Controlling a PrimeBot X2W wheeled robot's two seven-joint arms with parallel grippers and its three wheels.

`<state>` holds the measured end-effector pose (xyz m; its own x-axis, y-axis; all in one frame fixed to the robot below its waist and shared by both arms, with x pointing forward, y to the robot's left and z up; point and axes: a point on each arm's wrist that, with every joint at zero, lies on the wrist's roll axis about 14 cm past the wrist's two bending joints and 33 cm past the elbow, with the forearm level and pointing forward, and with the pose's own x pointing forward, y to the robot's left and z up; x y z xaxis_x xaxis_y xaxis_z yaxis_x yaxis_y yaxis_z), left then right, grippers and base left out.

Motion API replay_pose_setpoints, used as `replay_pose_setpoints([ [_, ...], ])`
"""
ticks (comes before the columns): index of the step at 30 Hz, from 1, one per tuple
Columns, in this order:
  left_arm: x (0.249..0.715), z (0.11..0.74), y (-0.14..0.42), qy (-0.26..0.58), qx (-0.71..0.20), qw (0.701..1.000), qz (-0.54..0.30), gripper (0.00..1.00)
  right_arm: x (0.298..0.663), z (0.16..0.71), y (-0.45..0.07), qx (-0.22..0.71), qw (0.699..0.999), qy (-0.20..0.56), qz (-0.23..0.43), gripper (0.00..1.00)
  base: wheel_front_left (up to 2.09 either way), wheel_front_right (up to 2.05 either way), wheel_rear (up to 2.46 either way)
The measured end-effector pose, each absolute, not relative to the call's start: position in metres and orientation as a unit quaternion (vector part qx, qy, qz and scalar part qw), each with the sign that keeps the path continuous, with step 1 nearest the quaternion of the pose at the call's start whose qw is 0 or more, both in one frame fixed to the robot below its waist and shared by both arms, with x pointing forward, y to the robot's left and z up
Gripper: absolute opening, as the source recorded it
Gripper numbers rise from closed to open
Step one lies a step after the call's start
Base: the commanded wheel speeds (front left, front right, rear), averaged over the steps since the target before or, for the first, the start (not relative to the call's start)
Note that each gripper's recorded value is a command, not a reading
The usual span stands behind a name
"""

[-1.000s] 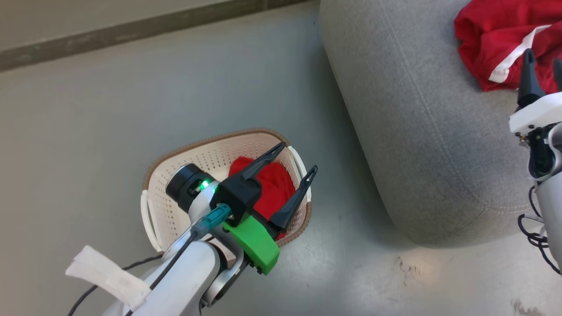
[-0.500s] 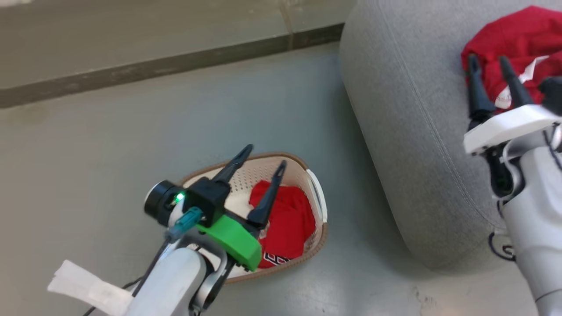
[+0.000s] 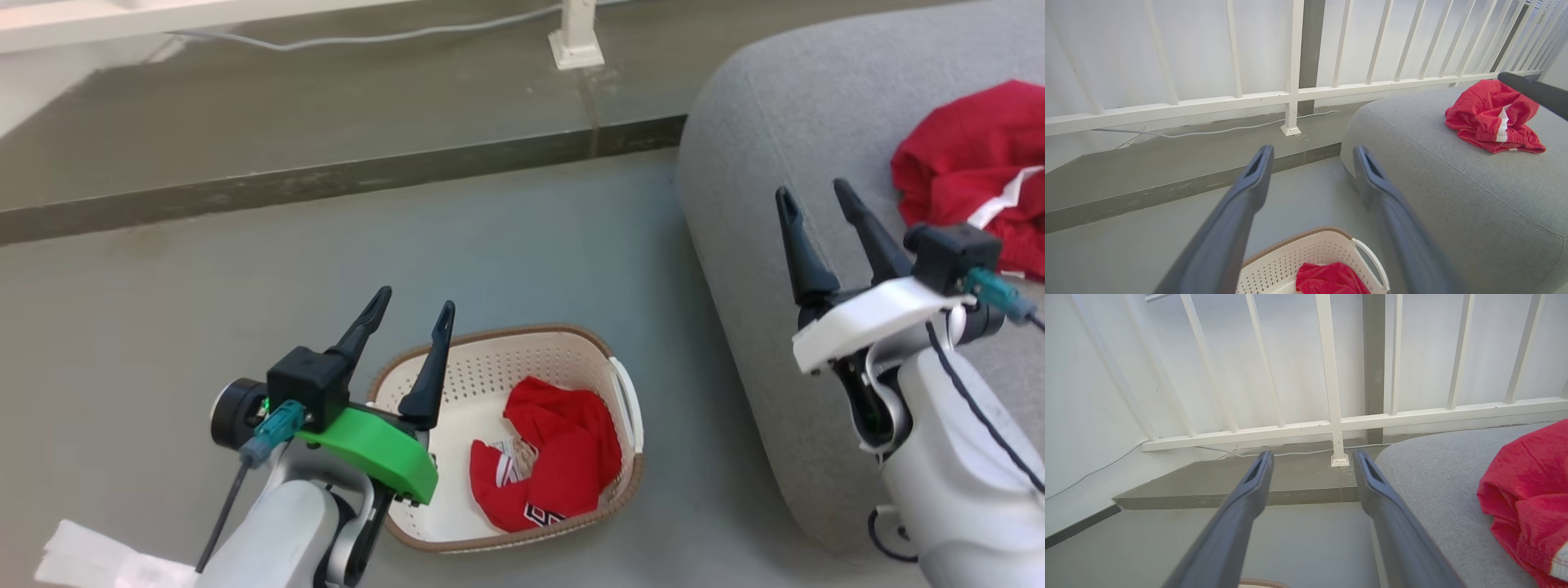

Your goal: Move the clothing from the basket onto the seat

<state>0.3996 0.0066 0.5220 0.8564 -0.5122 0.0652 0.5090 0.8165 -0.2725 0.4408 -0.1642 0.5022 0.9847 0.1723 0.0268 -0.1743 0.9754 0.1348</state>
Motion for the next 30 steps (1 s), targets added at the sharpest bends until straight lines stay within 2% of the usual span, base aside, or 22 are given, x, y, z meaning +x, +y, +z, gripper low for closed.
replay_pose_setpoints([
  [10, 0.397, 0.525, 0.052, -0.007, -0.142, 0.970, -0.199, 1.00, 0.417, 0.499, -0.132, 0.076, 0.989, -0.006, 0.124, 1.00, 0.00, 0.00, 0.00],
  [30, 0.374, 0.506, 0.082, 0.017, -0.160, 0.977, -0.141, 1.00, 0.382, 0.494, -0.137, 0.072, 0.993, -0.004, 0.092, 1.00, 0.00, 0.00, 0.00],
])
